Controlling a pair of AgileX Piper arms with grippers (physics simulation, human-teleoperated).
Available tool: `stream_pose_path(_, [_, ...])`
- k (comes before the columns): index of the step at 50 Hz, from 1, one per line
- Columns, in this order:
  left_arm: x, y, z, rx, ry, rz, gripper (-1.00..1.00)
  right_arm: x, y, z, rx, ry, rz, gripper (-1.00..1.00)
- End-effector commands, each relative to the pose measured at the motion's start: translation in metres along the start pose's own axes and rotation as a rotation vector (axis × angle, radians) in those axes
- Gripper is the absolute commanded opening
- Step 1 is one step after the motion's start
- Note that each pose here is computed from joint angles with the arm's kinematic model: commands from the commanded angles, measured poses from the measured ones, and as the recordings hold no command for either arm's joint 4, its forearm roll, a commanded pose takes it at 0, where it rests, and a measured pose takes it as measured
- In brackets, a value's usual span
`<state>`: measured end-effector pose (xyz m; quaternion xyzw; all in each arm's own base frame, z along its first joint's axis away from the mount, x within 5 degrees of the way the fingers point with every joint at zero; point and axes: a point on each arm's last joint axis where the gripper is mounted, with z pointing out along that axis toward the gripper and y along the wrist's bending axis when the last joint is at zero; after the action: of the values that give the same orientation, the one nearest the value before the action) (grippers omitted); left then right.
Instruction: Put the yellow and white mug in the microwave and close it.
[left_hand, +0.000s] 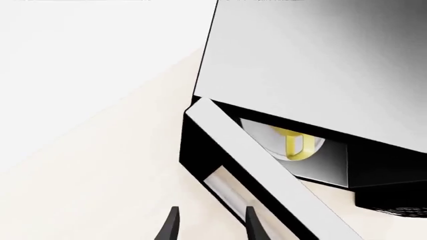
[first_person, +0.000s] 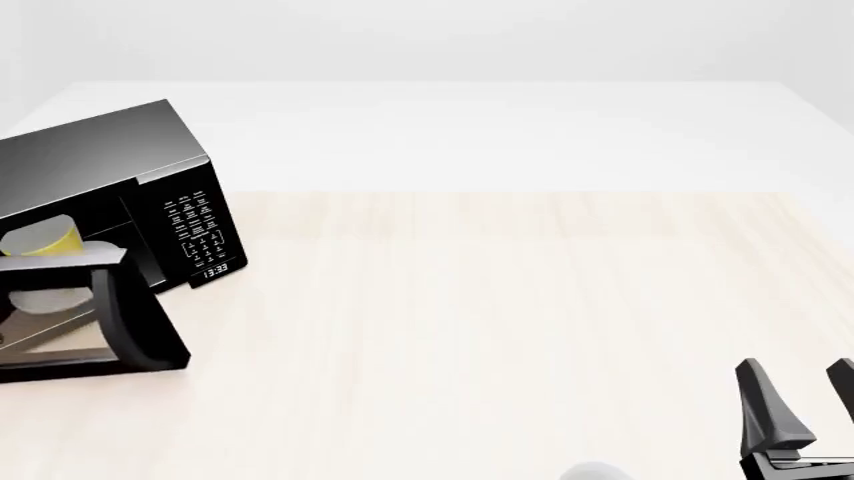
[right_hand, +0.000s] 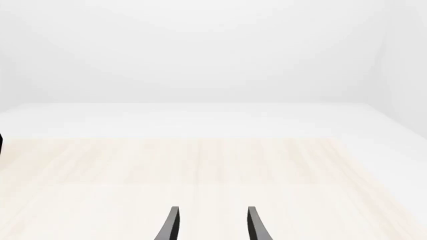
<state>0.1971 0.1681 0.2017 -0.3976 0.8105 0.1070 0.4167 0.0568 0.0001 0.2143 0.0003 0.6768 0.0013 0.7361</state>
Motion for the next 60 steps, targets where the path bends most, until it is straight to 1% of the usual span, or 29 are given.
stream_pose_path(1, [-0.003, -0.011, 0.005, 0.03, 0.0, 0.041, 1.0, 0.0, 0.0, 0.0, 0.0, 0.0, 0.0, 1.0])
stream_pose_path(12, [-0.01, -0.016, 0.011, 0.04, -0.004, 0.047, 1.0, 0.0, 0.0, 0.0, 0.0, 0.0, 0.0, 1.0])
stream_pose_path(13, [-0.011, -0.015, 0.011, 0.038, -0.005, 0.051, 1.0, 0.0, 0.0, 0.0, 0.0, 0.0, 0.0, 1.0])
stream_pose_path(14, [-0.013, -0.008, 0.009, 0.02, -0.019, 0.053, 1.0, 0.0, 0.0, 0.0, 0.0, 0.0, 0.0, 1.0])
stream_pose_path(21, [-0.016, -0.015, 0.013, 0.037, -0.016, 0.058, 1.0, 0.0, 0.0, 0.0, 0.0, 0.0, 0.0, 1.0])
stream_pose_path(26, [-0.018, -0.014, 0.016, 0.033, -0.018, 0.07, 1.0, 0.0, 0.0, 0.0, 0.0, 0.0, 0.0, 1.0])
stream_pose_path(44, [-0.029, -0.03, 0.025, 0.07, -0.03, 0.106, 1.0, 0.0, 0.0, 0.0, 0.0, 0.0, 0.0, 1.0])
stream_pose_path(49, [-0.033, -0.038, 0.028, 0.087, -0.034, 0.115, 1.0, 0.0, 0.0, 0.0, 0.0, 0.0, 0.0, 1.0])
stream_pose_path(60, [-0.039, -0.043, 0.037, 0.096, -0.039, 0.119, 1.0, 0.0, 0.0, 0.0, 0.0, 0.0, 0.0, 1.0])
